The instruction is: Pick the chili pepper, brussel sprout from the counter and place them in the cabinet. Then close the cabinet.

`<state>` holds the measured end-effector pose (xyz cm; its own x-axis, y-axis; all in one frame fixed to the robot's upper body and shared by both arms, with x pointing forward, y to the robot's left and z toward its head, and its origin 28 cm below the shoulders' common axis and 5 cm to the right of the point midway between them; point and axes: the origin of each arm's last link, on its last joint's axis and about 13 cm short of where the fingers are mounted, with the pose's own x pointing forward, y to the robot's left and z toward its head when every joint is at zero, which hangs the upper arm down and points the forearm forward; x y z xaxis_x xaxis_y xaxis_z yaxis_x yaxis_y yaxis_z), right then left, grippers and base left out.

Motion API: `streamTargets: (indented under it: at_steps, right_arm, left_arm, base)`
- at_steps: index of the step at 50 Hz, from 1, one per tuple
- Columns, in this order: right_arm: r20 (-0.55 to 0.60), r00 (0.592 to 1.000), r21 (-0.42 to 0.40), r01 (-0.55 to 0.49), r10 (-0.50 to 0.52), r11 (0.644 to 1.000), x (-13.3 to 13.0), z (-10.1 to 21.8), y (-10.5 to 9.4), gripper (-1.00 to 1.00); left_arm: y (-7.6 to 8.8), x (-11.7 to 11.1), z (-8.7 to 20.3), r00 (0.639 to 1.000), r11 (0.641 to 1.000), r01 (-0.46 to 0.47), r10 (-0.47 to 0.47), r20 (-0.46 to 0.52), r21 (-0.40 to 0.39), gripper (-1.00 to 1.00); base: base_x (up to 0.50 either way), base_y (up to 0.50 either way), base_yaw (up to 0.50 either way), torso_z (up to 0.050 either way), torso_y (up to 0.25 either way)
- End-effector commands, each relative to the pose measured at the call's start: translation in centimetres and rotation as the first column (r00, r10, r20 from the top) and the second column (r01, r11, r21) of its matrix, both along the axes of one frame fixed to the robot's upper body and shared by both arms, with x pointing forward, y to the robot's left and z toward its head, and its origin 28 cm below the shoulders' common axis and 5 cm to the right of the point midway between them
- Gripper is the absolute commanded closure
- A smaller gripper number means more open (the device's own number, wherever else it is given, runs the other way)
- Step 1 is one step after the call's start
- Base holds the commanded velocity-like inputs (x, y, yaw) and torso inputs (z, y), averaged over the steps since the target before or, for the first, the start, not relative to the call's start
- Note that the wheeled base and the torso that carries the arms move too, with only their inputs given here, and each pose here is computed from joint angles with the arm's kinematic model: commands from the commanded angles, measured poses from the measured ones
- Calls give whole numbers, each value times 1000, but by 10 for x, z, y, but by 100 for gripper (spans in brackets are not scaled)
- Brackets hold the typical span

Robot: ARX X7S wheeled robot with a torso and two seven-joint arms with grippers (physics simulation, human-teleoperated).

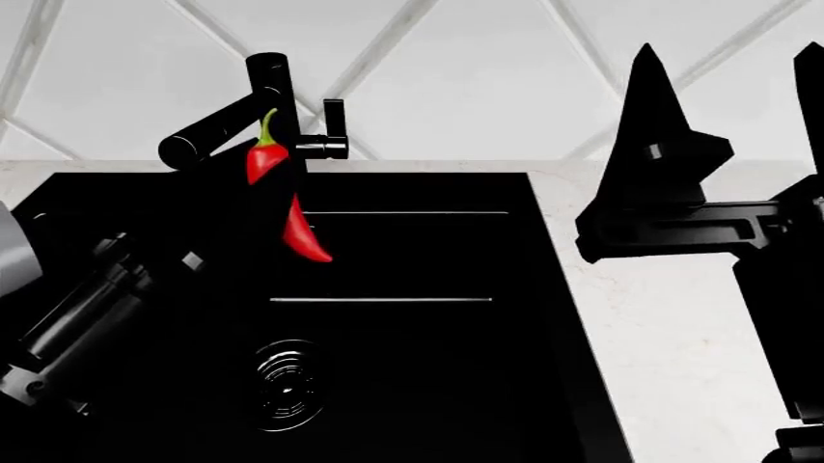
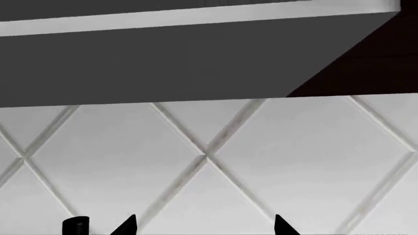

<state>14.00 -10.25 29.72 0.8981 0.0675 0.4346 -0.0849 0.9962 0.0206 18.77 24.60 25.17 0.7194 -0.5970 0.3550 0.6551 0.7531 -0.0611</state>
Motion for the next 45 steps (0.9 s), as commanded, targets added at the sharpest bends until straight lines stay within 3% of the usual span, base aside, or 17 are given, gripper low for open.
streamTargets:
  at_steps: [1,14,26,34,45]
  right_arm:
    - [-4,1000,-1,19,-19,1000,-6,1,-4,-100]
    - [5,1000,0,16,-16,1000,-6,-1,-3,-100]
    - [7,1000,0,9,-9,1000,-7,-2,-3,-100]
    - [4,1000,2,6,-6,1000,-6,-3,-4,-100]
    - [0,1000,4,-10,10,1000,-3,-5,-2,-100]
  left_arm:
    - [-1,1,2,1000,1000,2,-2,-4,-6,100]
    - [-1,0,15,999,1000,-2,2,34,-19,100]
    - [-2,-9,52,988,1000,3,2,156,-29,100]
    - [-2,-23,75,962,998,-3,18,272,-55,100]
    - [-10,-45,110,909,1000,1,11,417,-29,100]
  base:
    - [0,0,0,0,0]
    - [0,0,0,0,0]
    - [0,0,0,0,0]
    - [0,0,0,0,0]
    - [0,0,0,0,0]
